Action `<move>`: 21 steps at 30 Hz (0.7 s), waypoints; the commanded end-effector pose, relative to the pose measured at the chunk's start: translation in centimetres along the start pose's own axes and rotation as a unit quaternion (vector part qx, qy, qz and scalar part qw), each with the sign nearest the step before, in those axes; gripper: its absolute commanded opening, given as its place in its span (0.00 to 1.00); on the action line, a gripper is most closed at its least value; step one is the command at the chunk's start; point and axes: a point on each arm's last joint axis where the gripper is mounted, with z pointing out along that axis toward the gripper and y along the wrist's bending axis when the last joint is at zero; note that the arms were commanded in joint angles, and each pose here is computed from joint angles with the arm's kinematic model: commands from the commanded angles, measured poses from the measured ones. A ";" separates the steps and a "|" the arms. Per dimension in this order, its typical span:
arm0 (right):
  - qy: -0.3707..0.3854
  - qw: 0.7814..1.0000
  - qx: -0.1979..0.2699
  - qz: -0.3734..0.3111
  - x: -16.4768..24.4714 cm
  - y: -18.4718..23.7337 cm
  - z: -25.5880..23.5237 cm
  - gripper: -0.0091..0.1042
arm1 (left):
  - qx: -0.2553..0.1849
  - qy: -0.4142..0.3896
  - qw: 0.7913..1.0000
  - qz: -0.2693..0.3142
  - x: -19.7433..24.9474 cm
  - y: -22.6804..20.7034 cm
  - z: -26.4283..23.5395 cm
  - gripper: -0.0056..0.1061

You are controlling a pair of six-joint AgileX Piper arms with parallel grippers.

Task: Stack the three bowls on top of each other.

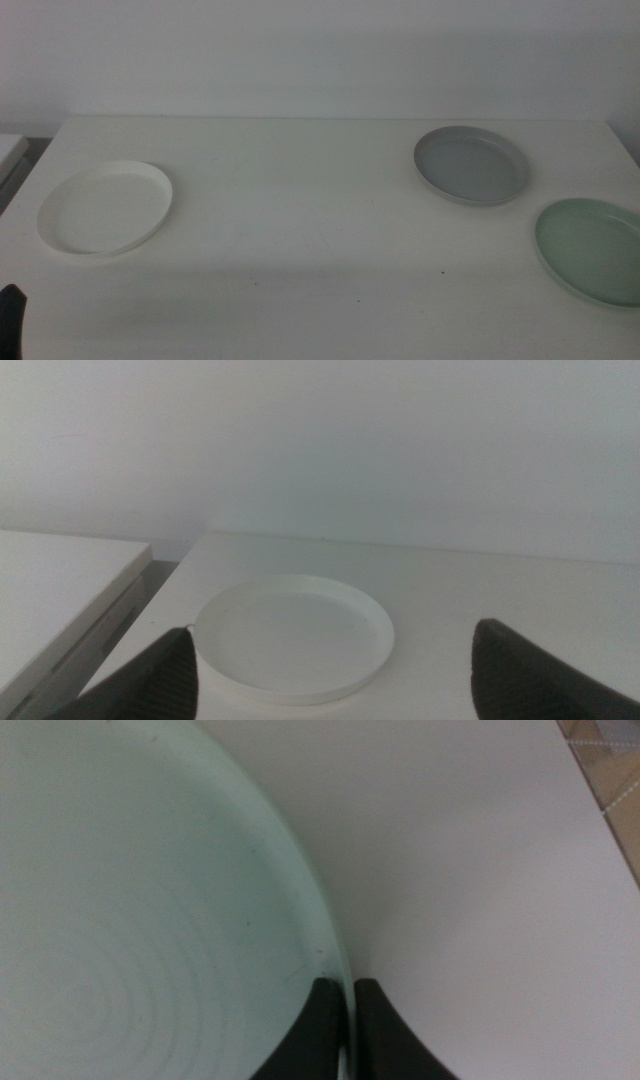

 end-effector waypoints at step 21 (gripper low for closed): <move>-0.009 0.932 -0.110 -0.346 9.2 24.7 -7.0 0.06 | 0.002 -0.009 1.000 -0.001 -0.1 0.0 0.0 0.89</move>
